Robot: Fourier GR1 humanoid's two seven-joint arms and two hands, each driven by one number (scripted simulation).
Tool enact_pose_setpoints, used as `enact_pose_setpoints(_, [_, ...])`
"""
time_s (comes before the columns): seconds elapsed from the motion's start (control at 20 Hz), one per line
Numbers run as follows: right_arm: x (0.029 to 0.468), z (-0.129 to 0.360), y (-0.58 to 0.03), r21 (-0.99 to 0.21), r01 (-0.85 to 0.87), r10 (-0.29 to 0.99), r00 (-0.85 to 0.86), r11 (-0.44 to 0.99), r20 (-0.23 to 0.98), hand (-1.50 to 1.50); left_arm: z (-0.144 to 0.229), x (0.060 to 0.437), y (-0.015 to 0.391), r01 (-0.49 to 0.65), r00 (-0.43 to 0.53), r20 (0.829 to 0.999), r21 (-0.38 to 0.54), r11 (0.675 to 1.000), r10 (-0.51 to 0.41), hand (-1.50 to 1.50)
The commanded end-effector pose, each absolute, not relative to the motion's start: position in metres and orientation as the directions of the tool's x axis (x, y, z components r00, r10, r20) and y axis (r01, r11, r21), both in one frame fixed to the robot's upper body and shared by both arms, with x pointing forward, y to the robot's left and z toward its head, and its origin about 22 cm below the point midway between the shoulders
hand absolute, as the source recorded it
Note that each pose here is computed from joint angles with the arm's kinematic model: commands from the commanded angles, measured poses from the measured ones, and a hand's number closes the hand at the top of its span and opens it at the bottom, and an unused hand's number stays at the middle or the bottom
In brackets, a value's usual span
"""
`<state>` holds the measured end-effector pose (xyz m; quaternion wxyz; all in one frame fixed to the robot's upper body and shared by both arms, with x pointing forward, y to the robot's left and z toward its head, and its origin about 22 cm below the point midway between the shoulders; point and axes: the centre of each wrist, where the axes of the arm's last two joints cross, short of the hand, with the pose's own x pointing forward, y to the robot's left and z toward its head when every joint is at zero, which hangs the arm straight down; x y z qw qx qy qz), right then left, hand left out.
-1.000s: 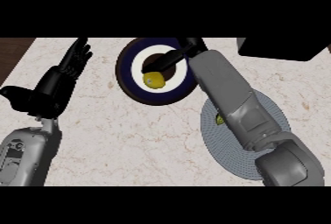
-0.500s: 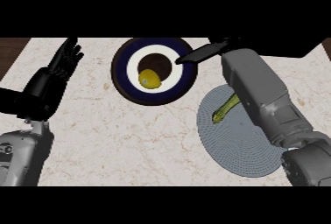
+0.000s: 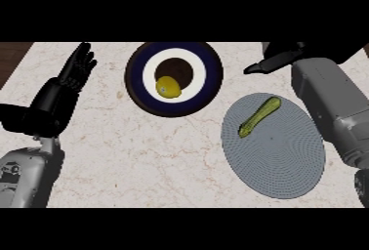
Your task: Pick the lemon from the placemat and place it in the plate
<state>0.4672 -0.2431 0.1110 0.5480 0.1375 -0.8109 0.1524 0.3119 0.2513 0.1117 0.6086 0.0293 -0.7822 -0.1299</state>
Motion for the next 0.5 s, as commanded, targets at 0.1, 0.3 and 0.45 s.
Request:
enact_pose_setpoints(0.1, [0.46, 0.111, -0.287, -0.13, -0.379, -0.031, -0.389, 0.916, 0.921, -1.5, 0.114, 0.313, 0.251, 0.129, -0.27, 0.942, 0.24, 0.962, -0.199, 0.0])
enact_pose_setpoints(0.3, [0.455, 0.1, -0.291, -0.158, -0.37, -0.008, -0.409, 0.916, 0.913, -1.5, 0.126, 0.317, 0.247, 0.13, -0.278, 0.941, 0.235, 0.963, -0.192, 0.0])
enact_pose_setpoints(0.45, [0.454, 0.103, -0.301, -0.174, -0.308, 0.022, -0.438, 0.935, 0.899, -1.5, 0.121, 0.318, 0.25, 0.128, -0.275, 0.941, 0.239, 0.962, -0.198, 0.0])
